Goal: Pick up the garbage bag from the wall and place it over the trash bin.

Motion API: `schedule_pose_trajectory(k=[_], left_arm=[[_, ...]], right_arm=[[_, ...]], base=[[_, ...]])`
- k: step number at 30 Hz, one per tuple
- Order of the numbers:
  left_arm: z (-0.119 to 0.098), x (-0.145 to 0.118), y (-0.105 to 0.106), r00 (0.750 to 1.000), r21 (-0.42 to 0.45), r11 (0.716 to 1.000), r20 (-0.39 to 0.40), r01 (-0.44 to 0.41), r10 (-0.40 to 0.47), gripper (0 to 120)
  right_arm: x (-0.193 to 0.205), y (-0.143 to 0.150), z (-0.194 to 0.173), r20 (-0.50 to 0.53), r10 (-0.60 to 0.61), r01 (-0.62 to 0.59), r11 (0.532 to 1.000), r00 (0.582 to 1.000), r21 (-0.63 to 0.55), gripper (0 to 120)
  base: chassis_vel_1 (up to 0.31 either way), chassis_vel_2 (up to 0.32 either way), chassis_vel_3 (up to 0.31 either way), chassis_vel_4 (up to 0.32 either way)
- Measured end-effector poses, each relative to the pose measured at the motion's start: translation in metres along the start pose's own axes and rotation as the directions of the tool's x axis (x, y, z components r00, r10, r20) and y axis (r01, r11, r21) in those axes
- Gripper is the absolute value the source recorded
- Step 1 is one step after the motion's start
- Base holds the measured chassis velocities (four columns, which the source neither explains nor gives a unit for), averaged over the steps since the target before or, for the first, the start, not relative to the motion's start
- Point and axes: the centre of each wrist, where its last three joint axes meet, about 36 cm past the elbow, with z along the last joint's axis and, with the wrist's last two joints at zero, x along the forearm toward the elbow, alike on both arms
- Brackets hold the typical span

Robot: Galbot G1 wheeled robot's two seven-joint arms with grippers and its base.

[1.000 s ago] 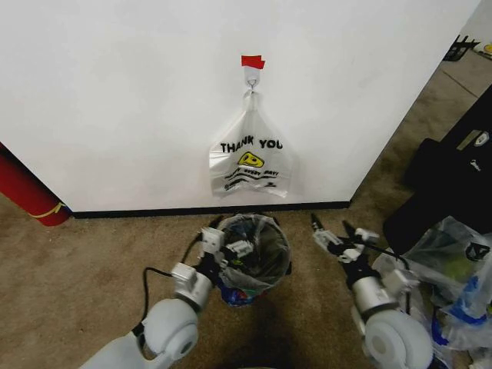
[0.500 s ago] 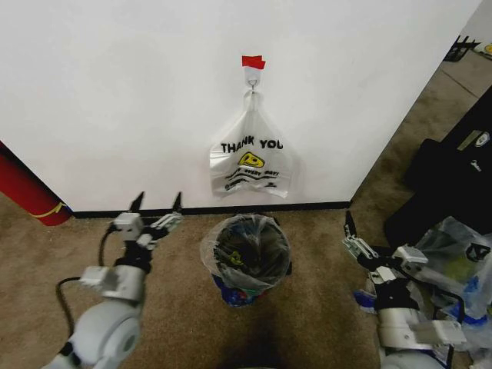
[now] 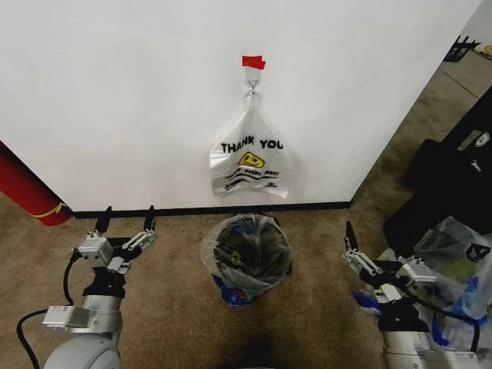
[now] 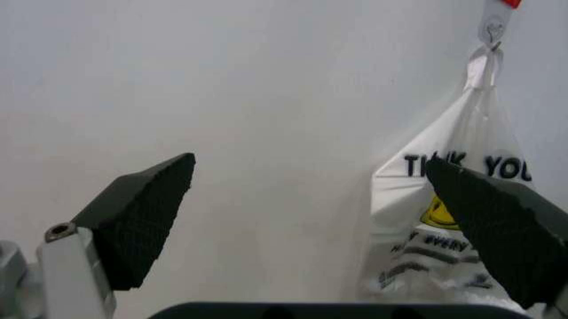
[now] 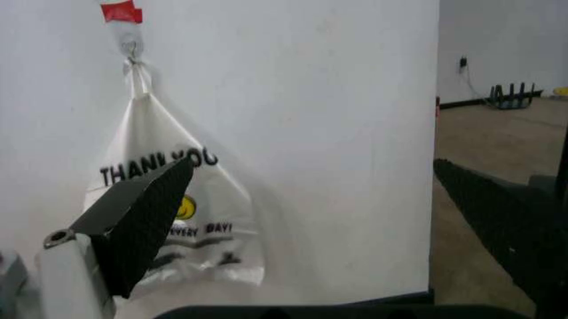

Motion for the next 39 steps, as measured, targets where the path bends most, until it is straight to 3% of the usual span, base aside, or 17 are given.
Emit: schedule_pose_trajectory(k=[39], left_arm=[[0.0012,-0.0006,-0.0016,1.0,0.0,1.0,-0.004,-0.004,0.004,100]], right_arm=[[-0.0023,-0.0018,0.0008,0.001,0.005,-0.005,1.0,1.0,0.007,100]], base=[[0.0,0.0,0.0,0.0]])
